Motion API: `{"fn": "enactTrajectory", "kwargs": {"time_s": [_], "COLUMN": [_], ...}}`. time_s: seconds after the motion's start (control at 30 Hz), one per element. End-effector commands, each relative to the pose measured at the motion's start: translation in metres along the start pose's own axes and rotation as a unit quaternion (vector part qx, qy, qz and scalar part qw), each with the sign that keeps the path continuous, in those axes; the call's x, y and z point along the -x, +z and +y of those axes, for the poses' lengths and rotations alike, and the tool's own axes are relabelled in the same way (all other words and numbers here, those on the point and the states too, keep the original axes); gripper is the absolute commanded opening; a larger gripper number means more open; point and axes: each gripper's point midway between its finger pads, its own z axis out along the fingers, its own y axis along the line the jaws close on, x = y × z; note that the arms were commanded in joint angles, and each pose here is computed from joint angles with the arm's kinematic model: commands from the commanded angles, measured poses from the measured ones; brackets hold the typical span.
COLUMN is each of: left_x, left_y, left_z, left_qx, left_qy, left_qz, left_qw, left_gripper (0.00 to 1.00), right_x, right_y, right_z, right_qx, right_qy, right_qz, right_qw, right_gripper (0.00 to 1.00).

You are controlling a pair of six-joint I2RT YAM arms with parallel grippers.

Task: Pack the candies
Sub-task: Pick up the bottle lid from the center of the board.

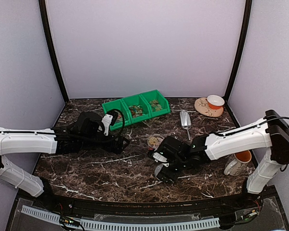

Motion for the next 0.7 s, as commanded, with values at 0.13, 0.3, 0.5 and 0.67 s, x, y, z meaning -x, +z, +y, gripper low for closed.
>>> {"fn": "enactTrajectory", "kwargs": {"time_s": [0.13,0.3,0.5,0.67], "left_x": [0.002,0.000,-0.001,-0.003], "left_y": [-0.003,-0.002,0.000,0.001], "left_z": [0.005,0.005,0.005,0.005], "left_qx": [0.004,0.005,0.004,0.005], "left_qy": [-0.012,-0.012,-0.011,-0.011], "left_qz": [-0.012,-0.010,-0.008,-0.006], "left_qw": [1.000,1.000,1.000,1.000], "left_gripper": [0.99,0.99,0.99,0.99], "right_x": [0.009,0.007,0.004,0.004], "right_y": [0.001,0.004,0.009,0.011], "right_z": [0.011,0.012,0.001,-0.006], "right_qx": [0.026,0.039,0.029,0.027], "right_qy": [0.008,0.016,0.036,0.047], "right_qz": [-0.007,-0.003,0.000,0.000], "right_qw": [1.000,0.999,0.999,0.999], "right_gripper": [0.97,0.97,0.97,0.97]}}
